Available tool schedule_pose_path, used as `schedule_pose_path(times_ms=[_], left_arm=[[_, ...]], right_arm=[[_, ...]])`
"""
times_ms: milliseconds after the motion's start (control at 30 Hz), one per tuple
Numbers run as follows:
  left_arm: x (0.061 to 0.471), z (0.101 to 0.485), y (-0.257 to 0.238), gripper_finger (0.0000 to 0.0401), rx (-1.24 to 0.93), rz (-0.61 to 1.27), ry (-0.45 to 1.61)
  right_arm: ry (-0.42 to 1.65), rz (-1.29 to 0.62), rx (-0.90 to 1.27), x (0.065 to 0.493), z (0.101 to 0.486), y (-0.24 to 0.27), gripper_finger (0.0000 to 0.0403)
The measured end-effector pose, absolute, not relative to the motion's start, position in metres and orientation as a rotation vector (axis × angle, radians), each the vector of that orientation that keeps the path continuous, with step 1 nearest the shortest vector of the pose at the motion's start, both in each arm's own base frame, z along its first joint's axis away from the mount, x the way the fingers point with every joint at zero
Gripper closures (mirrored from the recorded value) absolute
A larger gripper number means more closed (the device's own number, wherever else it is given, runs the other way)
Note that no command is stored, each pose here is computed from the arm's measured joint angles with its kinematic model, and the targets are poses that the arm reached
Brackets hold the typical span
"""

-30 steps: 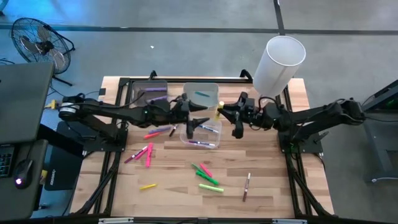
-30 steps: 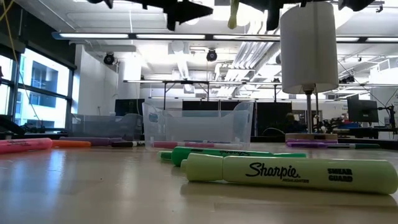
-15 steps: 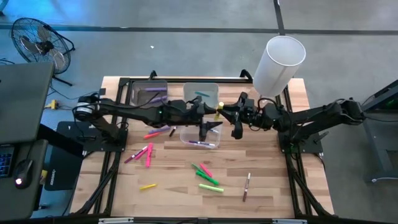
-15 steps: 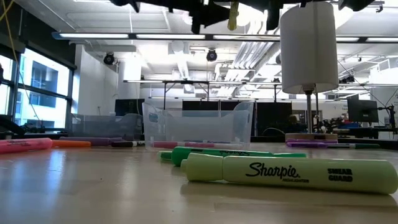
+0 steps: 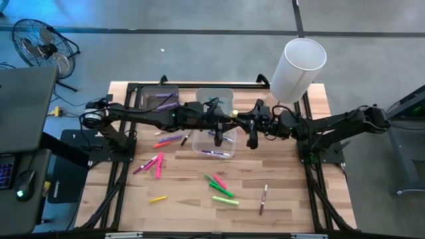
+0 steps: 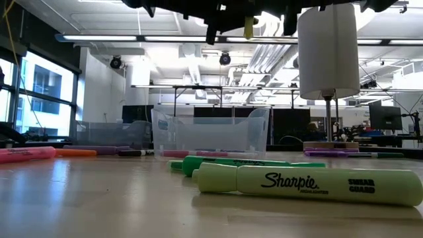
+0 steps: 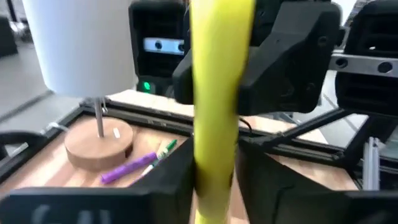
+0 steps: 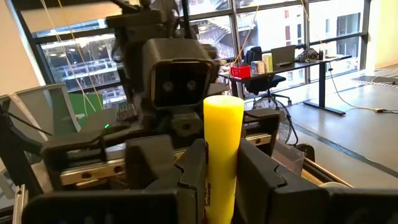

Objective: Pick & Place Markers
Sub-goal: Put the yellow highlighter into the black bin

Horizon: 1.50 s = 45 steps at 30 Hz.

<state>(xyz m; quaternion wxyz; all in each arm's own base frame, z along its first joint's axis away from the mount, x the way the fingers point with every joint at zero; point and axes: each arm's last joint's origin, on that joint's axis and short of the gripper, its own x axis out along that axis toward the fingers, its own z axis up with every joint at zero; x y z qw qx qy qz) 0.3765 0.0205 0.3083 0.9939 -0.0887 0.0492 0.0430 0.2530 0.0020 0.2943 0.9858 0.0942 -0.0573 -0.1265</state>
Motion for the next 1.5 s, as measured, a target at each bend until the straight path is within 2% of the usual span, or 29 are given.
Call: schedule_pose_path(times_ms=[100, 333, 500, 767, 1000, 1267, 1500], left_arm=[[0.376, 0.309, 0.021, 0.0343, -0.190, 0.066, 0.097], [0.376, 0.307, 0.022, 0.0341, -0.189, 0.064, 0.115], [0.376, 0.304, 0.023, 0.0322, -0.166, 0.068, 0.142], [0.359, 0.299, 0.041, 0.0336, -0.087, 0.078, 0.334], [0.292, 0.306, 0.097, 0.0331, -0.023, 0.239, 0.680], [0.207, 0.285, 0.170, 0.0335, 0.014, 0.397, 1.133], [0.153, 0.248, 0.207, 0.0329, -0.080, 0.497, 1.251]], right_arm=[[-0.112, -0.255, 0.191, 0.253, 0.294, 0.002, 0.0344], [-0.102, -0.272, 0.190, 0.253, 0.293, 0.001, 0.0338], [-0.097, -0.316, 0.185, 0.253, 0.292, 0.000, 0.0296], [-0.088, -0.381, 0.200, 0.252, 0.291, -0.002, 0.0228], [0.039, -0.391, 0.333, 0.251, 0.275, -0.002, 0.0215], [0.050, -0.349, 0.463, 0.251, 0.273, 0.000, 0.0243], [0.019, -0.354, 0.470, 0.252, 0.276, 0.000, 0.0269]])
